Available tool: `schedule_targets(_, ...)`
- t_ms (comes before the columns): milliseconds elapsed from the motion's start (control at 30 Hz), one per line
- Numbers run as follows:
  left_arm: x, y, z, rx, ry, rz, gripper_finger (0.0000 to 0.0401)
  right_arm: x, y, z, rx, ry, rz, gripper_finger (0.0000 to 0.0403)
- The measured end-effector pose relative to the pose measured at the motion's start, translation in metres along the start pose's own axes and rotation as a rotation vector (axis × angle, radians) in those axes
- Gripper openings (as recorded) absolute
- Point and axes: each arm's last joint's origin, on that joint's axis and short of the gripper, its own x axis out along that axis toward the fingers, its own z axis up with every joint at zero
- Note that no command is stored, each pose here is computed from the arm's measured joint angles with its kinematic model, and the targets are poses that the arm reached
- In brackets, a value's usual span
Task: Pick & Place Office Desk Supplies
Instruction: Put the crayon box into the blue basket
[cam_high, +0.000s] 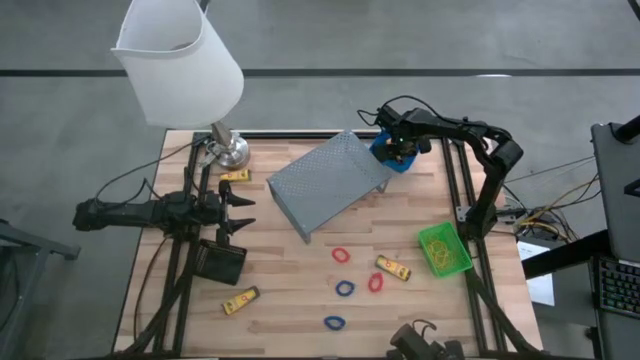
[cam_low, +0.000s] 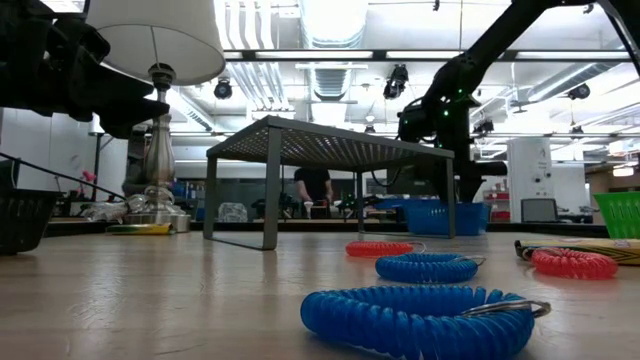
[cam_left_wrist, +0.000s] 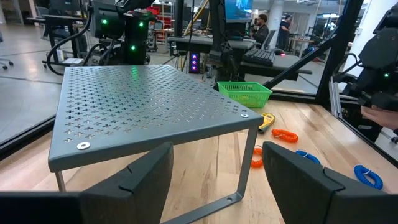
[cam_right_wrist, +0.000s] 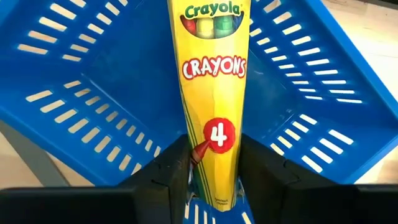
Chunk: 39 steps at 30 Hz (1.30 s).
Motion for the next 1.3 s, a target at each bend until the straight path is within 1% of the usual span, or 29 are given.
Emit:
schedule_targets(233, 0.0000, 0.0000, 0.0000, 0.000, 0.000, -0.001, 0.0253, 0.0000, 0.0000, 0.0000, 0.000, 0.000, 0.000, 0.0140)
schedule_targets(500, 0.0000, 0.0000, 0.0000, 0.000, 0.000, 0.000, 0.0253, -0.0001, 0.0000, 0.0000, 0.000, 0.000, 0.000, 0.0145)
schedule_targets(800, 0.0000, 0.0000, 0.0000, 0.000, 0.000, 0.000, 0.0253, -0.0004, -0.0001, -0.0001, -0.001, 0.000, 0.000, 0.0181)
schedule_targets(967, 0.0000, 0.0000, 0.0000, 0.000, 0.000, 0.000, 0.0253, -0.0005, -0.0002, -0.0001, -0.001, 0.000, 0.000, 0.0195)
schedule_targets(1200, 0.0000, 0.0000, 0.0000, 0.000, 0.000, 0.000, 0.0253, -0.0006, -0.0005, -0.0002, -0.001, -0.002, -0.006, 0.0199)
schedule_targets(1300, 0.0000, 0.0000, 0.0000, 0.000, 0.000, 0.000, 0.0253, -0.0044, -0.0021, -0.0001, 0.012, -0.028, -0.026, 0.0199)
